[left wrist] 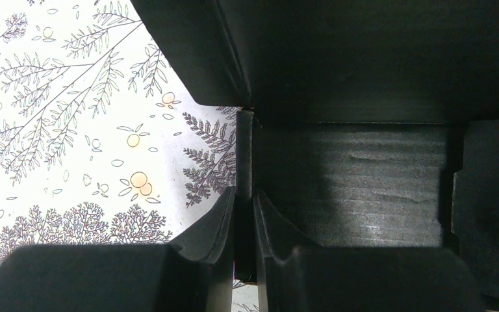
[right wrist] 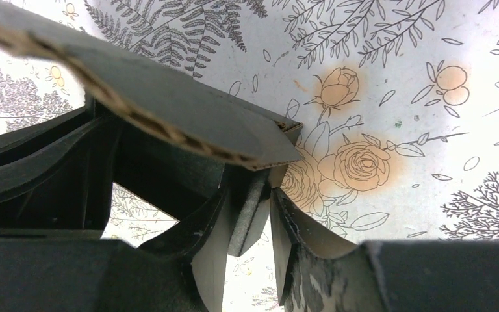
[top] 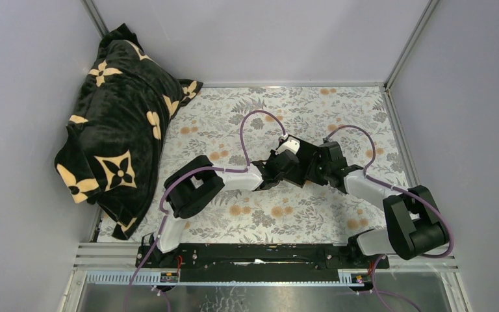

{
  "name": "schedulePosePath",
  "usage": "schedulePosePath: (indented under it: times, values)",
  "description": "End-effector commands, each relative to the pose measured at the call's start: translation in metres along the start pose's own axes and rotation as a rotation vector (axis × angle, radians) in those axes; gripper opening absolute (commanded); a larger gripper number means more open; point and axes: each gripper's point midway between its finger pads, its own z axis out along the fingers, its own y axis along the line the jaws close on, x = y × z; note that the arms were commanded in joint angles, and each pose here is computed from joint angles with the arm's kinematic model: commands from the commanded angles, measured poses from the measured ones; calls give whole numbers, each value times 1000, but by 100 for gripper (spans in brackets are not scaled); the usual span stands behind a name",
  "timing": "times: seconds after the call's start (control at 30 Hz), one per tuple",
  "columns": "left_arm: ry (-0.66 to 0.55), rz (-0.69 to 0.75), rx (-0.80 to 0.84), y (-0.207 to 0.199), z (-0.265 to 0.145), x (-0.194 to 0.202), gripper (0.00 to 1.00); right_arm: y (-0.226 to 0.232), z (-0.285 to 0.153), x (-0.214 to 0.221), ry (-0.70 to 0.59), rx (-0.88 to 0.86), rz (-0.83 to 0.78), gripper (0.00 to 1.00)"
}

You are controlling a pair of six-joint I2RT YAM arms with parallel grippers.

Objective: Fold the paper box
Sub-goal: Fold the paper box at the center of the board.

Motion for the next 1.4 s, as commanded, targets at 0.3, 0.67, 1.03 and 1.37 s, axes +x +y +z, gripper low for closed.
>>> schedulePosePath:
  times: [0.3,0.67,1.03,1.37]
  values:
    - [376,134,91,-7,2,131,19,-6,2,6,53,130,-106,30]
    - [377,132,94,-7,1,132,19,-14,-3,3,89,294,-274,24]
    - [367,122,99,-6,-4,131,19,-23,-9,-6,97,449,-398,16]
    - [313,82,137,-10,-13,115,30,-29,-10,-7,118,499,-452,16]
